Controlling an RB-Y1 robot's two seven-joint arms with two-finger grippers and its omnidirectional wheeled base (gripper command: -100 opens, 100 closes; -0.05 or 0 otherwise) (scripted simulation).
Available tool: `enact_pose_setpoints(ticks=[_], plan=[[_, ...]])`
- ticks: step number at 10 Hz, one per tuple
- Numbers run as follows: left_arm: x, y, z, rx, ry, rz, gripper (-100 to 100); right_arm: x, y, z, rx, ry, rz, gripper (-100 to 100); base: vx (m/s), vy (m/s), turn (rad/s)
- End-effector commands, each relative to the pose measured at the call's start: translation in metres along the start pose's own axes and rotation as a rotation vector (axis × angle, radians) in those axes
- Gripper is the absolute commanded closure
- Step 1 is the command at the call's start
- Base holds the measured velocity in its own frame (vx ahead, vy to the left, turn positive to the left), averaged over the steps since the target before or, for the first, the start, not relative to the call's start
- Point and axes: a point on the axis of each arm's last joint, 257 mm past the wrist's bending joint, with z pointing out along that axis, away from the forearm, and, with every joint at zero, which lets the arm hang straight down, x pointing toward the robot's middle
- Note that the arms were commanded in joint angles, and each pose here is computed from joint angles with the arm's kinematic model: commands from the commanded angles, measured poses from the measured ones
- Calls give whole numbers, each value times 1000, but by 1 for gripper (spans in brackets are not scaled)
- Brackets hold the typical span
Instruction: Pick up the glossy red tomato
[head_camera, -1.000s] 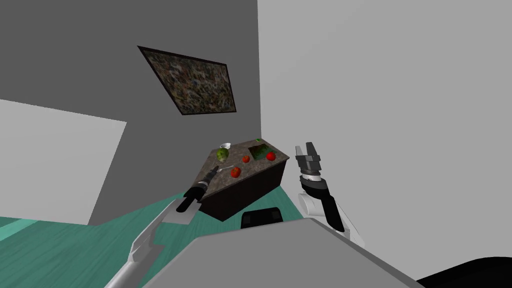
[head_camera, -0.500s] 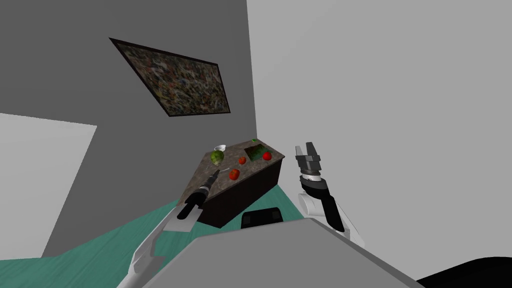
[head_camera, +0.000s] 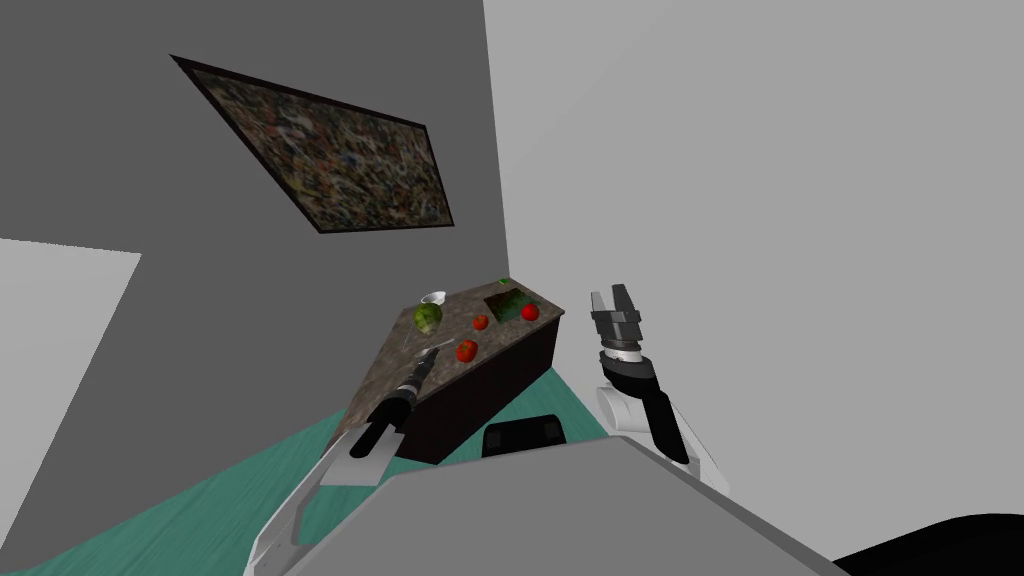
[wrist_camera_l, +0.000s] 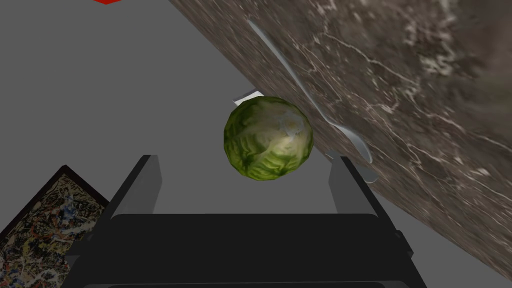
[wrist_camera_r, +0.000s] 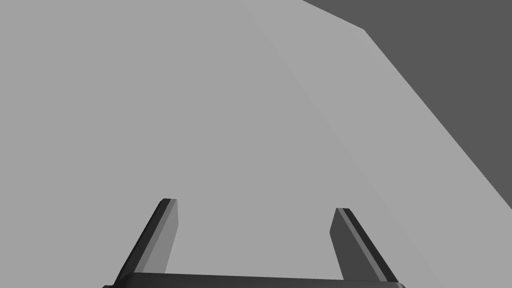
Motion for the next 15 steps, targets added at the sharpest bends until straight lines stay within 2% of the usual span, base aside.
enact_pose_setpoints(ticks=[1,2,3,7,8,9,15], plan=[[0,0,0,0,0,0,0,0,0,0,0,0,0,0,0,0,0],[0,0,0,0,0,0,-100,0,0,0,0,0,0,0,0,0,0],[0,0,0,0,0,0,100,0,0,0,0,0,0,0,0,0,0],[0,0,0,0,0,0,100,0,0,0,0,0,0,0,0,0,0],[0,0,0,0,0,0,0,0,0,0,0,0,0,0,0,0,0],[2,5,3,-26,13,5,-100,0,0,0,0,0,0,0,-120,68,61],[7,16,11,-97,60,26,-100,0,0,0,0,0,0,0,-241,96,45]])
